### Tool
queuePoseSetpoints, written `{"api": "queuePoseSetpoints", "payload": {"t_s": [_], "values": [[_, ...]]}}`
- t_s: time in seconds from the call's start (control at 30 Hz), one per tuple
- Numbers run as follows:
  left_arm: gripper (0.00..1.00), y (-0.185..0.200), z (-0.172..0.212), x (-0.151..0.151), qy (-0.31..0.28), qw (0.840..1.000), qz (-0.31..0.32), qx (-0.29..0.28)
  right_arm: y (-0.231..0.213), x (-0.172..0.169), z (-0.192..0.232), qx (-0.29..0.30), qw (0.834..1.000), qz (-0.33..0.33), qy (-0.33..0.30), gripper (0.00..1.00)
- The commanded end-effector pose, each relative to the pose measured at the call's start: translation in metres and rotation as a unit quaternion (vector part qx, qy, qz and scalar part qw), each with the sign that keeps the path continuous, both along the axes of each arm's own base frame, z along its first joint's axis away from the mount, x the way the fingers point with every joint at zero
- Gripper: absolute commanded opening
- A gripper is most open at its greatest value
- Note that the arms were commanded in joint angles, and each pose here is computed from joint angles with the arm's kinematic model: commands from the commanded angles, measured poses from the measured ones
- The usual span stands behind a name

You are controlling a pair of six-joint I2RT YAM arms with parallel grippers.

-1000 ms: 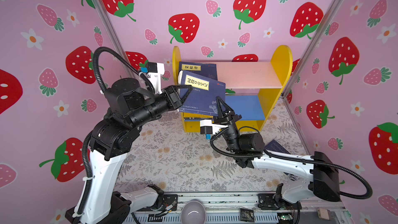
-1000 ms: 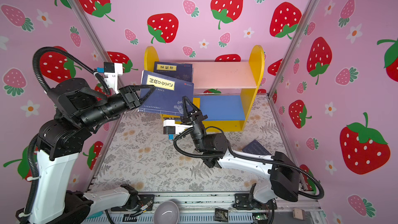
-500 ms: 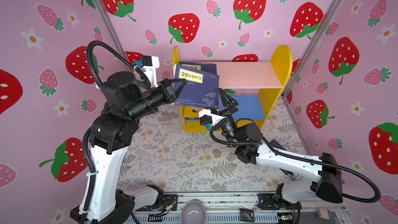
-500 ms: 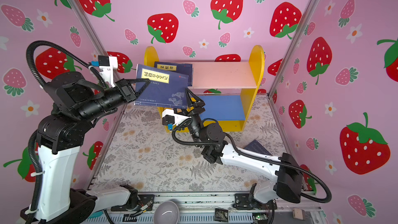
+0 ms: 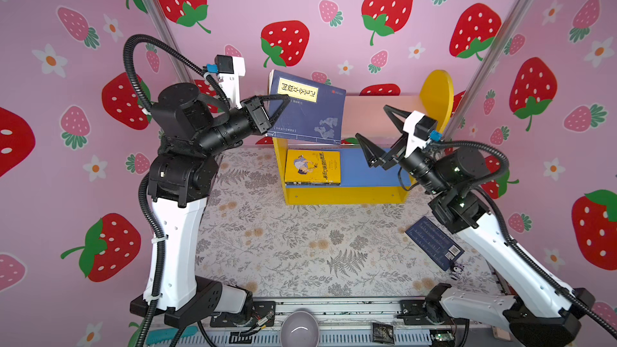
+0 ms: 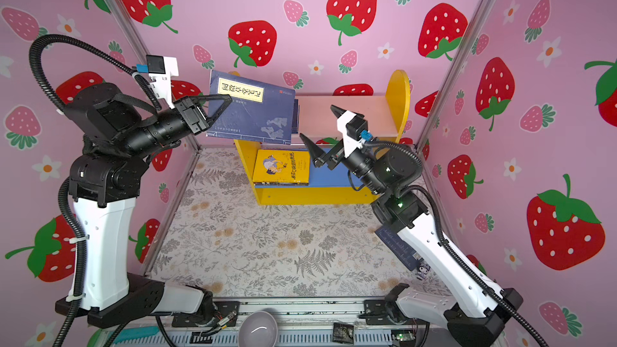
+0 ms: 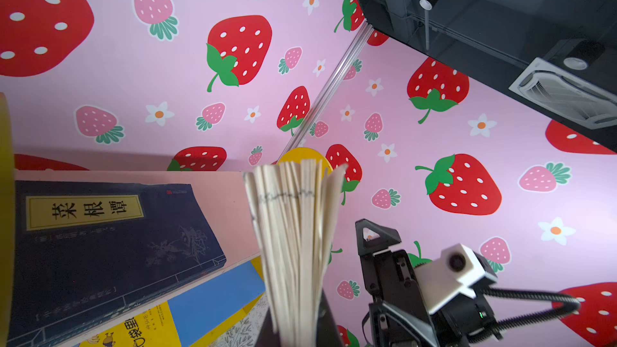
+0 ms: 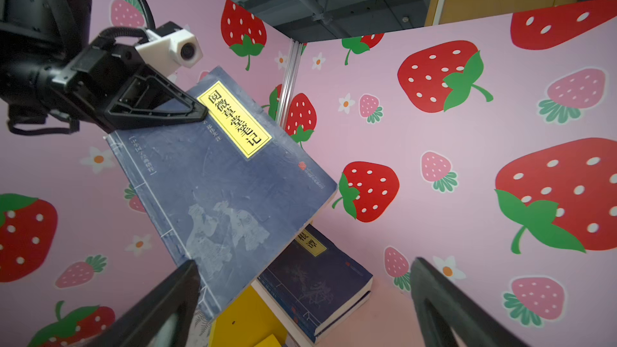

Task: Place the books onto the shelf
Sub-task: 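Raise the navy book above the upper shelf with both grippers, then carry the navy book over the shelved navy books and tilt it down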

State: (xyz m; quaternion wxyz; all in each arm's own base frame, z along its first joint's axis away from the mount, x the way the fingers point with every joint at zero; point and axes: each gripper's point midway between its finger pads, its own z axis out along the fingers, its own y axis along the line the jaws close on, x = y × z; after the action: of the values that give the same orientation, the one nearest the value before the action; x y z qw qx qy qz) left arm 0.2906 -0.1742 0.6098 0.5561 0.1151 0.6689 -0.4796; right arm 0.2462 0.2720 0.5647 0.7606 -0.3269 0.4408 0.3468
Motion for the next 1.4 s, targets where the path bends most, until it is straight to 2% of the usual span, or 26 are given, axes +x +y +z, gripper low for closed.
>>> {"api": "queuePoseSetpoints", "payload": {"t_s": [0.0,0.17,0.27,0.5,0.8,0.97,1.03,1.23,1.37], "values": [[0.0,-0.005,0.03,-0.031,-0.087,0.994,-0.06,-0.009,0.014,-0.023,-0.011,0.003,0.961,0.245,0.127,1.0],[0.0,-0.008,0.039,-0.046,-0.124,0.988,-0.089,-0.009,0.012,-0.013,-0.018,0.038,0.893,0.392,0.216,0.91],[0.0,-0.009,0.04,-0.049,-0.131,0.987,-0.094,-0.007,0.013,-0.014,-0.022,0.047,0.873,0.427,0.232,0.89],[0.0,-0.011,0.041,-0.048,-0.138,0.985,-0.105,-0.01,0.02,-0.031,-0.023,0.034,0.864,0.449,0.228,0.88],[0.0,-0.017,0.046,-0.042,-0.14,0.982,-0.128,-0.024,0.033,-0.049,-0.016,0.025,0.862,0.457,0.217,0.79],[0.0,-0.019,0.042,-0.036,-0.132,0.982,-0.135,-0.028,0.041,-0.047,-0.013,0.03,0.858,0.463,0.221,0.59],[0.0,-0.02,0.041,-0.035,-0.13,0.981,-0.141,-0.029,0.043,-0.045,-0.011,0.035,0.858,0.463,0.22,0.56],[0.0,-0.023,0.038,-0.031,-0.124,0.98,-0.151,-0.034,0.047,-0.039,-0.008,0.044,0.859,0.458,0.223,0.34],[0.0,-0.023,0.041,-0.032,-0.127,0.978,-0.159,-0.041,0.053,-0.024,-0.013,0.05,0.874,0.42,0.239,0.21]]}}
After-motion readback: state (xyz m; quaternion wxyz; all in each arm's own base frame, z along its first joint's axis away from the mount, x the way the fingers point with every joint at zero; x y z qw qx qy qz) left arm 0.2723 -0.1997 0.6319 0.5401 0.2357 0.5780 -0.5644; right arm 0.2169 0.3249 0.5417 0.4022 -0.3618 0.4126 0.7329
